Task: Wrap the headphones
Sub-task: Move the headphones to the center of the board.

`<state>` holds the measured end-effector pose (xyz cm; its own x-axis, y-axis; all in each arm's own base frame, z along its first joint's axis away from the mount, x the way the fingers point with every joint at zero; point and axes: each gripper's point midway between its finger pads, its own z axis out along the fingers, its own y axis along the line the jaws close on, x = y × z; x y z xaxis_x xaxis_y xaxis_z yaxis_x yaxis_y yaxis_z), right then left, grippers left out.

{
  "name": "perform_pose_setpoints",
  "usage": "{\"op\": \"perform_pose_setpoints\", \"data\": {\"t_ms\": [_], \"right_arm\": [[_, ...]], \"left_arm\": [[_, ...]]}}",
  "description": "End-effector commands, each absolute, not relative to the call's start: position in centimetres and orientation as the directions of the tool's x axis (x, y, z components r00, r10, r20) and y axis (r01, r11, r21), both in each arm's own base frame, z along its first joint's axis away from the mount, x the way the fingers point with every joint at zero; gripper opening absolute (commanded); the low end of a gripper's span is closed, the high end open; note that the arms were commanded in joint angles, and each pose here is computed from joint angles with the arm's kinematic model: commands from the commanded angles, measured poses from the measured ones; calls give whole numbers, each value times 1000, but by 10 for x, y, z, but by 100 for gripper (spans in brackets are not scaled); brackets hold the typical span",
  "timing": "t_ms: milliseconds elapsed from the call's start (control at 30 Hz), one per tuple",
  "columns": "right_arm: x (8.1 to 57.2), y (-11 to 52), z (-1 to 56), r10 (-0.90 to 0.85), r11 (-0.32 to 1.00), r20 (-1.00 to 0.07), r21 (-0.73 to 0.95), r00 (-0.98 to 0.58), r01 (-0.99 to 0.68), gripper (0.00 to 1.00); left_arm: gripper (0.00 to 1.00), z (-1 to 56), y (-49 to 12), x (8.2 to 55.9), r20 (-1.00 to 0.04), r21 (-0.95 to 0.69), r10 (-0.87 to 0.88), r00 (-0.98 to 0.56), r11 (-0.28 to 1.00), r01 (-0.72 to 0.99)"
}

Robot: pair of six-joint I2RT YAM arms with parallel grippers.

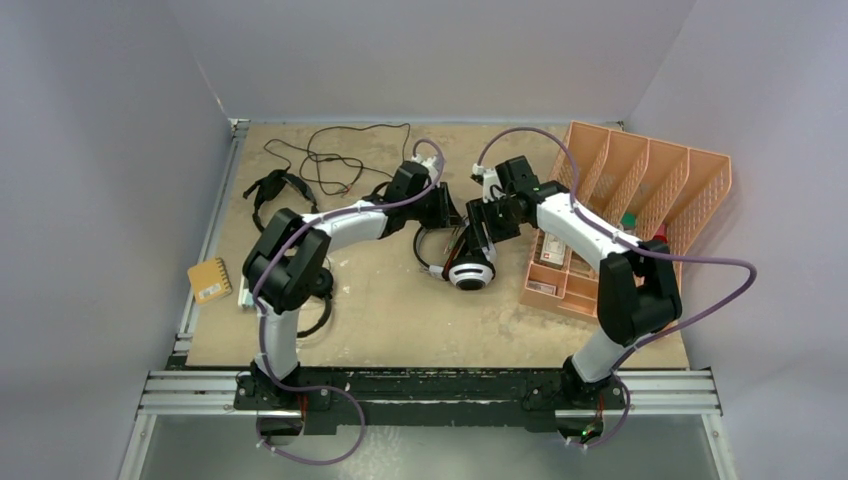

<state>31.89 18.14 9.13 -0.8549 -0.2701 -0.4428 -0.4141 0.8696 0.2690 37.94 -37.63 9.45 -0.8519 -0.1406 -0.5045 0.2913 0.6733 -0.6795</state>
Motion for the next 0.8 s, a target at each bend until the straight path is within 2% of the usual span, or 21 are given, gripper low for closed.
{"op": "perform_pose_setpoints", "data": {"t_ms": [0, 167, 233, 400, 567, 767], "right_arm": [[334, 185, 99, -275, 871, -496, 234, -824, -431, 57], [336, 163, 100, -256, 922, -489, 137, -834, -363, 45], [325, 155, 100, -226, 940, -455, 131, -861, -315, 38], [317, 124, 104, -151, 982, -456, 34, -877, -187, 29], [308, 98, 102, -26, 997, -469, 56, -883, -59, 28], [300, 94, 94, -2, 996, -464, 81, -886, -45, 31]], "left_arm": [[15, 106, -388, 376, -524, -702, -150, -839, 633, 326], [3, 105, -394, 371, -514, -713, -151, -845, 623, 322], [0, 107, -402, 368, -503, -730, -155, -850, 602, 323], [0, 106, -425, 359, -469, -775, -160, -868, 546, 318], [0, 104, -447, 348, -447, -800, -148, -882, 507, 320], [0, 100, -460, 338, -427, -813, -128, -895, 488, 318]]}}
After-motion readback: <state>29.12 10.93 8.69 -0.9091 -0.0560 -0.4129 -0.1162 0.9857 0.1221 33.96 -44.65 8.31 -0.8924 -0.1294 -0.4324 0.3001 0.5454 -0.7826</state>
